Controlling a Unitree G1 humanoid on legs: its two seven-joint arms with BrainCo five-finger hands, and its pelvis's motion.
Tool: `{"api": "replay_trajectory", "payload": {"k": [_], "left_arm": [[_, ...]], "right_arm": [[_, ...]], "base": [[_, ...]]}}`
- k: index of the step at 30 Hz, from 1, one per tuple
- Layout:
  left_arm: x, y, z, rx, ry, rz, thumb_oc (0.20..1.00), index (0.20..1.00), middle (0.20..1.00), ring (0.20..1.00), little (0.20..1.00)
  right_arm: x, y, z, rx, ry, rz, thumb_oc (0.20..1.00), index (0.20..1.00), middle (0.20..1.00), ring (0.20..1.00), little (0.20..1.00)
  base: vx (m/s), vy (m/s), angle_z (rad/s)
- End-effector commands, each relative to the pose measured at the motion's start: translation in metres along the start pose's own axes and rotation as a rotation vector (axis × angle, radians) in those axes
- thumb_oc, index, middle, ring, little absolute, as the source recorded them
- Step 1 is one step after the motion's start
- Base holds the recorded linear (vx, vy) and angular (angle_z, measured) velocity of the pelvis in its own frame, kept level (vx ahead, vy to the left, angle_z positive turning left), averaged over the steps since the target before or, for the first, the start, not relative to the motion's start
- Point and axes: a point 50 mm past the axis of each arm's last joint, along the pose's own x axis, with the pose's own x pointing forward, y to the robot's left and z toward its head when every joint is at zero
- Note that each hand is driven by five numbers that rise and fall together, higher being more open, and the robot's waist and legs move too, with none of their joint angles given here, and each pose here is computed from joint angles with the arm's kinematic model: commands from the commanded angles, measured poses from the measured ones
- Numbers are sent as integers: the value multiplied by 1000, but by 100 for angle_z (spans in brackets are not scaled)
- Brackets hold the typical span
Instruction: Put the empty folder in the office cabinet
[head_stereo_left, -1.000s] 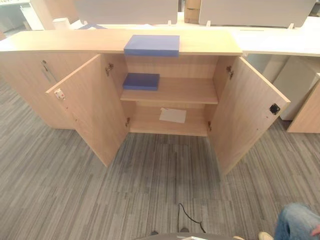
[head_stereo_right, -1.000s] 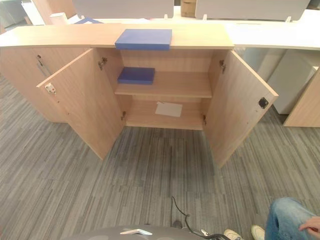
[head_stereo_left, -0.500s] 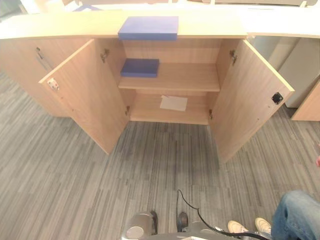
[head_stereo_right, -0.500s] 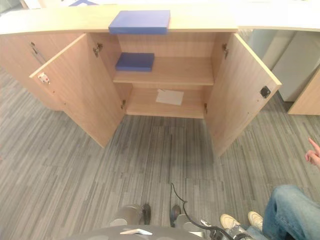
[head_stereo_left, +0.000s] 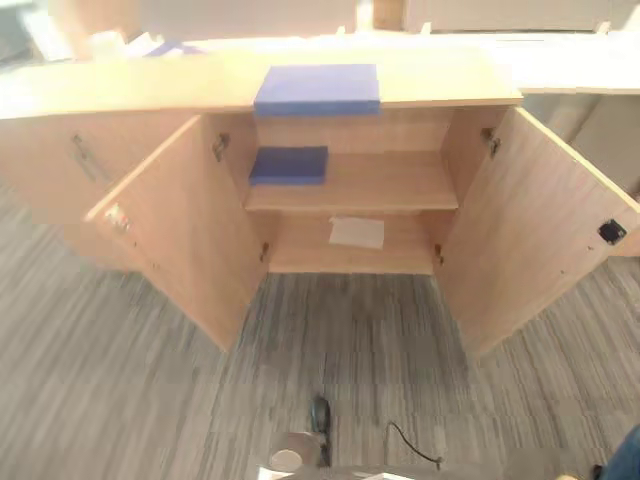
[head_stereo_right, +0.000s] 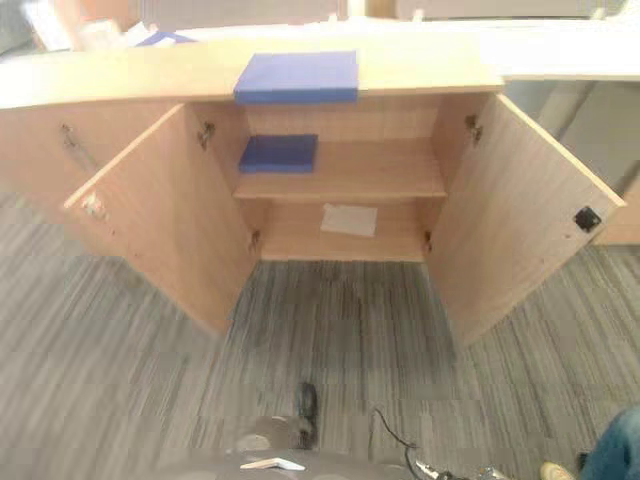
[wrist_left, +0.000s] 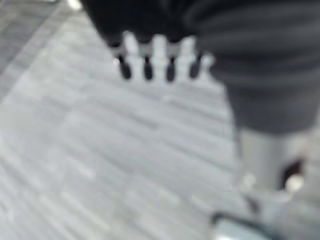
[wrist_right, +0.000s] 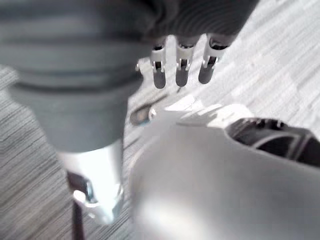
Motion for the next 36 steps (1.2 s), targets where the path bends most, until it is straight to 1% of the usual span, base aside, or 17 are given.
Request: {"api": "replay_trajectory", "payload": {"k": [1, 5, 11, 16, 20, 24, 29, 33, 36], "left_arm": [[-6, 34, 21, 56, -60, 102, 1000, 1000, 1000, 1000, 1000], [-10, 40, 35, 58, -90, 123, 1000, 1000, 1000, 1000, 1000], [-13, 37, 43, 33, -99, 143, 1000, 1000, 1000, 1000, 1000], [-11, 40, 36, 50, -86, 161, 1000, 1000, 1000, 1000, 1000], [-6, 48, 16, 75, -58, 179, 1000, 1000, 1000, 1000, 1000], [-4, 49, 9, 95, -49, 170, 1000, 1000, 1000, 1000, 1000], [-3, 43, 8, 75, -57, 150, 1000, 1000, 1000, 1000, 1000], [-4, 41, 9, 58, -53, 144, 1000, 1000, 1000, 1000, 1000], [-3, 34, 9, 39, -36, 114, 1000, 1000, 1000, 1000, 1000]], "right_arm": [[7, 15, -10, 57, 6, 65, 1000, 1000, 1000, 1000, 1000], [8, 18, -13, 44, 17, 100, 1000, 1000, 1000, 1000, 1000], [10, 19, -17, -3, 33, 97, 1000, 1000, 1000, 1000, 1000], [12, 11, -30, 27, 67, 66, 1000, 1000, 1000, 1000, 1000], [12, 2, -41, 75, 91, 42, 1000, 1000, 1000, 1000, 1000], [11, 5, -33, 86, 52, 72, 1000, 1000, 1000, 1000, 1000], [8, 15, -16, 33, 4, 120, 1000, 1000, 1000, 1000, 1000], [7, 17, -11, 12, -6, 121, 1000, 1000, 1000, 1000, 1000], [3, 15, 1, -8, -31, 92, 1000, 1000, 1000, 1000, 1000]], "base": [[264, 257, -9], [132, 56, 11], [158, -125, 14], [287, -146, 36], [361, -194, 76], [288, -171, 37], [229, -160, 5], [116, -84, -28], [149, -80, -27]]}}
